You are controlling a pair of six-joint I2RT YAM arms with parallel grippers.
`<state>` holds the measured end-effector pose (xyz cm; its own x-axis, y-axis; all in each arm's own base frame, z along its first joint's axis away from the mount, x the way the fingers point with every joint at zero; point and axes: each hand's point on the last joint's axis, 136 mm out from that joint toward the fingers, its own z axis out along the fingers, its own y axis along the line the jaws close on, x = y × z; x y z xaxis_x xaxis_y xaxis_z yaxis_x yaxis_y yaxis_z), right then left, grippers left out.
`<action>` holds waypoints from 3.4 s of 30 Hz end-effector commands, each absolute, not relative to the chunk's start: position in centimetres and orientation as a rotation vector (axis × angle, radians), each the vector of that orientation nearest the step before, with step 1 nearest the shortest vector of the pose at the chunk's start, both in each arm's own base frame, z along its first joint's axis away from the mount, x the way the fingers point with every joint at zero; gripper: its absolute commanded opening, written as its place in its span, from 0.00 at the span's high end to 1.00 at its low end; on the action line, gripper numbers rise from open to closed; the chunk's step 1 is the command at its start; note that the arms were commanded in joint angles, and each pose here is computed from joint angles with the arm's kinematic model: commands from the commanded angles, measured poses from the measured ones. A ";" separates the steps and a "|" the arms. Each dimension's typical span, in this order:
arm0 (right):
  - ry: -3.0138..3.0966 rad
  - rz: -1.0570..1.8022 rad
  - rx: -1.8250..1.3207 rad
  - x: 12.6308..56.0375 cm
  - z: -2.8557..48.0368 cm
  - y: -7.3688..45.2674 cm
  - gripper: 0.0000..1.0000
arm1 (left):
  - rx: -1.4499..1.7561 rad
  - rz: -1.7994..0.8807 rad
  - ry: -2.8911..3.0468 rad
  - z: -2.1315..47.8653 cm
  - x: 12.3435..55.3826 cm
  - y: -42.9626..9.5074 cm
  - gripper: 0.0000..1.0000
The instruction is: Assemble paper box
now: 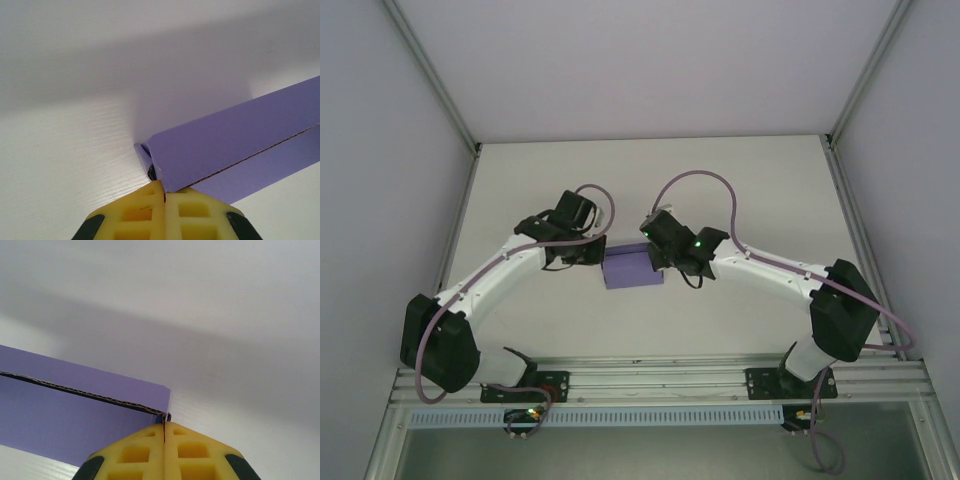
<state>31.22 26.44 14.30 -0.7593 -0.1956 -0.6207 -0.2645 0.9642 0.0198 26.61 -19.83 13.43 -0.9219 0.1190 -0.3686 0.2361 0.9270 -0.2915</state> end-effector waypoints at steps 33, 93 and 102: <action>2.783 0.249 -0.032 22.8 8.8 26.1 1.00 | 0.393 -0.240 2.929 6.5 18.8 -19.2 1.00; 2.738 0.402 -0.062 26.3 3.7 23.6 0.45 | -0.016 -0.880 2.734 8.4 25.5 -21.1 0.50; 2.682 0.735 0.060 25.6 1.9 24.4 0.76 | -0.080 -0.929 2.795 3.4 23.2 -20.4 0.87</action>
